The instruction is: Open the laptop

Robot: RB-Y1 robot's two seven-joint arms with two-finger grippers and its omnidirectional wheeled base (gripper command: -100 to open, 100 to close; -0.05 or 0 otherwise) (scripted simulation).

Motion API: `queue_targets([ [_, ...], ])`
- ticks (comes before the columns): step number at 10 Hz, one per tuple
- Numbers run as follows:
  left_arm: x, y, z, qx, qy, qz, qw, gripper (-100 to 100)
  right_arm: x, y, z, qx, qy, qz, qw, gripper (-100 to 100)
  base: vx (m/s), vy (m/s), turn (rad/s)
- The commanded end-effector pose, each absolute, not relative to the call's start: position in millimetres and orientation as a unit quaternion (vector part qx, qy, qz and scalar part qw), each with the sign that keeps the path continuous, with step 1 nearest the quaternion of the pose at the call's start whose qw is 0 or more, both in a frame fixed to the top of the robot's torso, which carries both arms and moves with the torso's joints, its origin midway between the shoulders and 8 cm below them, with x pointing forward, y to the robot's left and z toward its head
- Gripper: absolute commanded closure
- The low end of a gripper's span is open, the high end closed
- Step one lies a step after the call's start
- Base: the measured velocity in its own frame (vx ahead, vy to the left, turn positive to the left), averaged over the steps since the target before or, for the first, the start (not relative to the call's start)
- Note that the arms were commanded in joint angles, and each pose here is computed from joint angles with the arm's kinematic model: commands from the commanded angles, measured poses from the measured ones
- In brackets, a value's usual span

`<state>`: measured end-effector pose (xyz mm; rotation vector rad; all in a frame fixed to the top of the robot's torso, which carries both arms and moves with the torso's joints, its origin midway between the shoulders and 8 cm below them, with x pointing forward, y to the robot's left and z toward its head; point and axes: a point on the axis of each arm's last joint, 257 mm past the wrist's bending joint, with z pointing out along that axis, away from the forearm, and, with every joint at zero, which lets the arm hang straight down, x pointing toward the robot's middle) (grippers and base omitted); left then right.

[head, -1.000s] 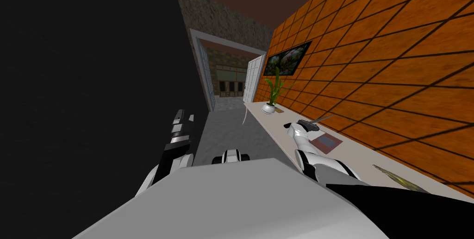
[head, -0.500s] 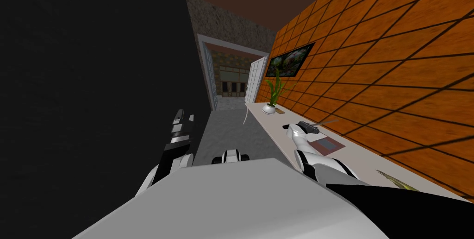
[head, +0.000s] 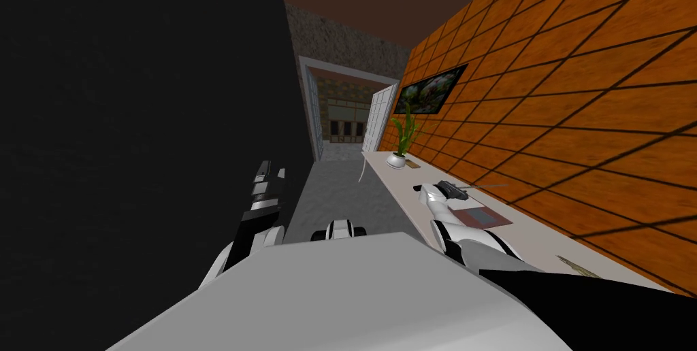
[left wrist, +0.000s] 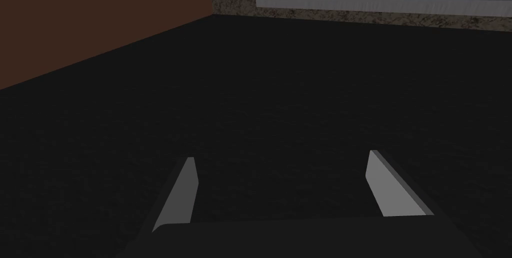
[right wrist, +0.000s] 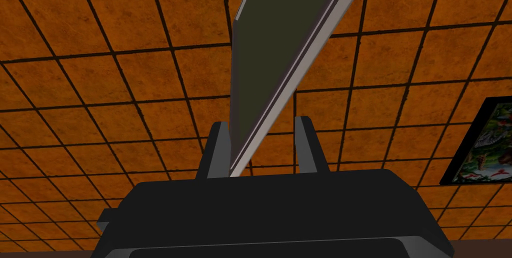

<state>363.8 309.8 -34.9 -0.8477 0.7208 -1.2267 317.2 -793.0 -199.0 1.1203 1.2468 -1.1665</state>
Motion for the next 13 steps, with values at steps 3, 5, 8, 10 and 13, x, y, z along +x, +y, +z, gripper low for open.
queue_targets([
  [3,363.9,309.8,-34.9,-0.377,0.321,-0.546,0.676,0,293.9,-778.3,-233.5,0.515,0.486,-0.473,0.524,100,-0.126,-0.064,0.197],
  [5,363.8,309.9,-35.0,-0.377,0.321,-0.546,0.676,0,284.6,-774.5,-239.3,0.528,0.468,-0.474,0.527,100,-0.108,-0.052,0.152],
  [8,363.8,309.9,-35.0,-0.377,0.321,-0.545,0.676,0,275.3,-770.6,-244.2,0.54,0.449,-0.474,0.531,100,-0.067,-0.05,0.087],
  [10,363.8,309.9,-35.0,-0.377,0.321,-0.545,0.676,0,285.9,-780.7,-216.0,0.5,0.456,-0.485,0.554,-100,-0.026,-0.013,0.005],
  [13,363.8,309.9,-35.0,-0.377,0.321,-0.545,0.676,0,294.7,-786.3,-195.6,0.469,0.461,-0.492,0.571,-100,-0.047,-0.026,0.006],
])
